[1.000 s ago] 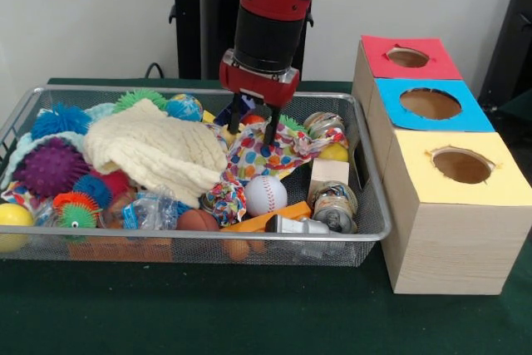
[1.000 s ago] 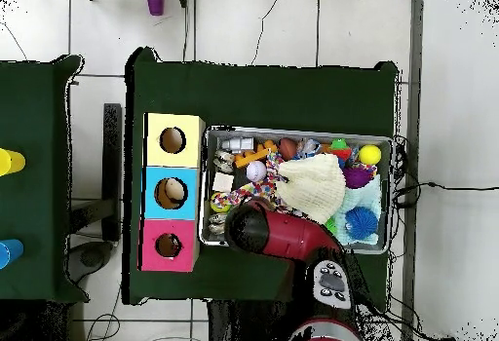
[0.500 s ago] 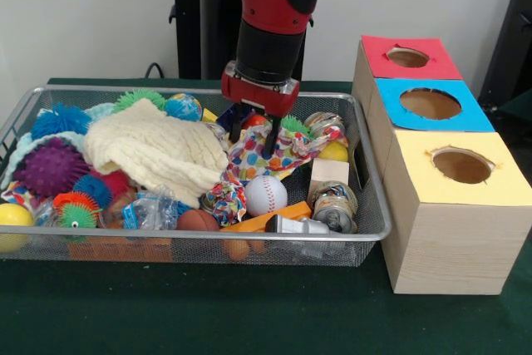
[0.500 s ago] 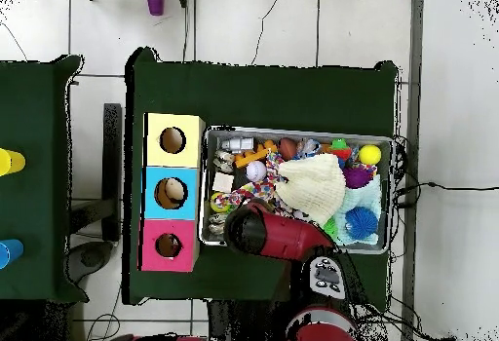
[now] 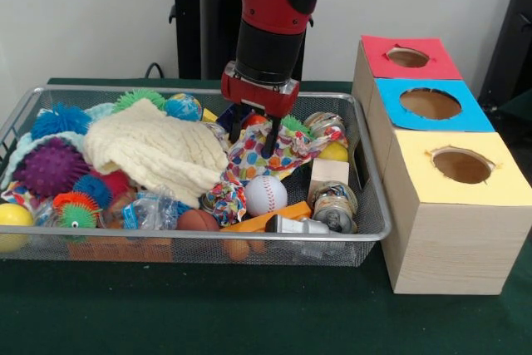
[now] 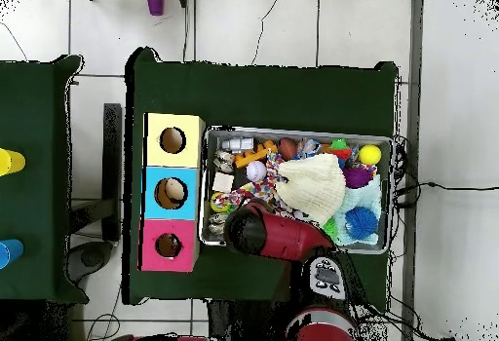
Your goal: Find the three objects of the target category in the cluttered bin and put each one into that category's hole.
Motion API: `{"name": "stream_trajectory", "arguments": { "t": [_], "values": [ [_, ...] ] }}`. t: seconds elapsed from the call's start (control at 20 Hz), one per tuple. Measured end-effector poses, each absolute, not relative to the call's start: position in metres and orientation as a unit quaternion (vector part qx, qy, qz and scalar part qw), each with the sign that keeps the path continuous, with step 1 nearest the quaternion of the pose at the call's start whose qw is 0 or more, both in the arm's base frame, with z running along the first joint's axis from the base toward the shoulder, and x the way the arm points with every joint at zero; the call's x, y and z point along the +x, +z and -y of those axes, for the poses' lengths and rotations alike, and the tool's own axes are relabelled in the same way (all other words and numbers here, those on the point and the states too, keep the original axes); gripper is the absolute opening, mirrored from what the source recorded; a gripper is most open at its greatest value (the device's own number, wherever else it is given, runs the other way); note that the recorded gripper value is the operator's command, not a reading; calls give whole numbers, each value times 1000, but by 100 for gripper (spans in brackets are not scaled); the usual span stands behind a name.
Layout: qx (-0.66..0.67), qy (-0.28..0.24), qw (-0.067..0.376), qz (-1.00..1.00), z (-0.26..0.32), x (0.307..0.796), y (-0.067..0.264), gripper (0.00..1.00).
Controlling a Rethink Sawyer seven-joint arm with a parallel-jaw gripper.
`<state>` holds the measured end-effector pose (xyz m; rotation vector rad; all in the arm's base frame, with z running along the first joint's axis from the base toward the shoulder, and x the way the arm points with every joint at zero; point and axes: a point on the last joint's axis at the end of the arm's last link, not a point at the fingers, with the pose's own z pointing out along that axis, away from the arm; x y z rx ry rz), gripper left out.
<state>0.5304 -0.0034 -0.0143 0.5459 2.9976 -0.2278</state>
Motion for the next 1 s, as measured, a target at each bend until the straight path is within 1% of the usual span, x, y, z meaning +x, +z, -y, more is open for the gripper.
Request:
{"name": "stream_trajectory", "arguments": {
  "t": [0.45,0.7,1.0],
  "values": [
    [181,-74,36,-980,6,516,-5,100],
    [177,-76,29,-981,9,504,-11,100],
    [172,-77,46,-981,13,499,-27,100]
  ]
}}
